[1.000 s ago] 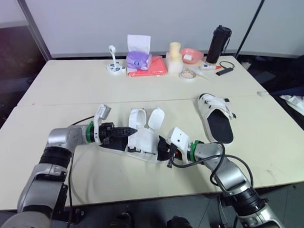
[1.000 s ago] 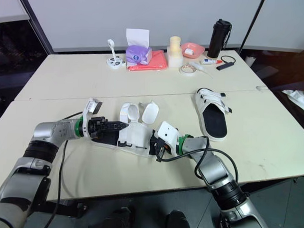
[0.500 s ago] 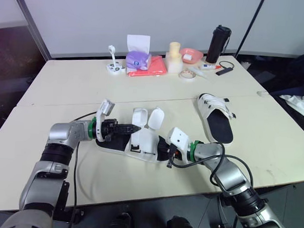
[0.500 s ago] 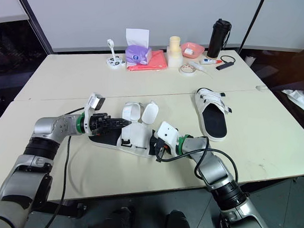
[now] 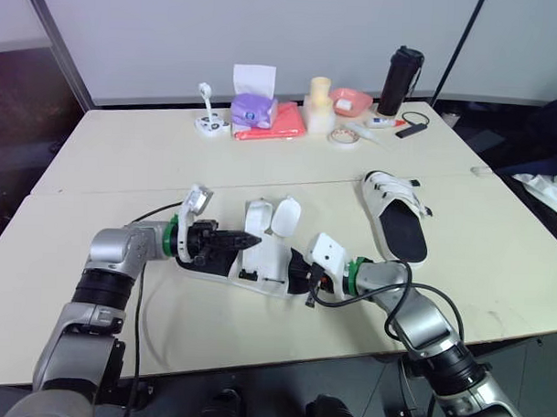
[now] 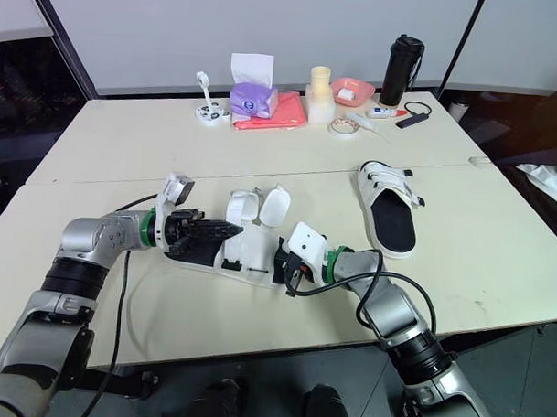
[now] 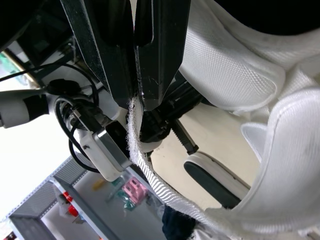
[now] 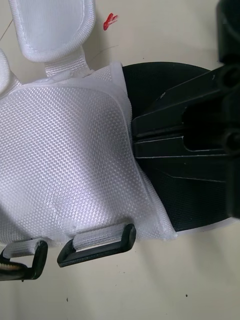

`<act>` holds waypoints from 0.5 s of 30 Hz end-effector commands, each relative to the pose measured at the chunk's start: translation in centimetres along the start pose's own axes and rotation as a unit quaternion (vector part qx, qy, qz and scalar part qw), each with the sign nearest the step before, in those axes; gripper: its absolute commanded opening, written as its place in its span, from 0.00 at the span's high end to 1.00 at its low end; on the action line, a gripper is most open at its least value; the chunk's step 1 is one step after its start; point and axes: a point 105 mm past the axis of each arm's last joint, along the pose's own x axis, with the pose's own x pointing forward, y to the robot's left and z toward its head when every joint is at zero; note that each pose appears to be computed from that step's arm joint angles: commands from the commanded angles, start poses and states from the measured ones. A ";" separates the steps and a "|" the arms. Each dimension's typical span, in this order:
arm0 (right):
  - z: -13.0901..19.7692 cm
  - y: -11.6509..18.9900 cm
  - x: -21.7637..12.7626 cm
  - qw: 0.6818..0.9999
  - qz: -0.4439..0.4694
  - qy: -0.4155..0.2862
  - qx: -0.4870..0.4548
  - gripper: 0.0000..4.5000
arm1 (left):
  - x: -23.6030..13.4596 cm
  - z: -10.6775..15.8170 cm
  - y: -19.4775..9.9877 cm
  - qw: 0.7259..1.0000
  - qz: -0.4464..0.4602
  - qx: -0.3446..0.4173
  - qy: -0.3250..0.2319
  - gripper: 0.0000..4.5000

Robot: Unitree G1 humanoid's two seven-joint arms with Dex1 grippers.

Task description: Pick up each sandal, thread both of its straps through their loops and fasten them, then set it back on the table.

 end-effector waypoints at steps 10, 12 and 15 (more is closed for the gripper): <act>-1.7 0.8 0.2 0.999 0.015 0.032 0.015 1.00 | 0.2 0.7 -0.5 0.999 -0.013 0.031 0.007 0.99; -1.7 0.9 0.2 0.999 0.016 0.032 0.015 1.00 | 0.1 0.6 -0.6 0.999 -0.014 0.031 0.012 0.99; -1.7 0.9 0.2 0.999 0.016 0.032 0.015 1.00 | -0.1 0.4 -0.6 0.999 -0.015 0.032 0.020 0.99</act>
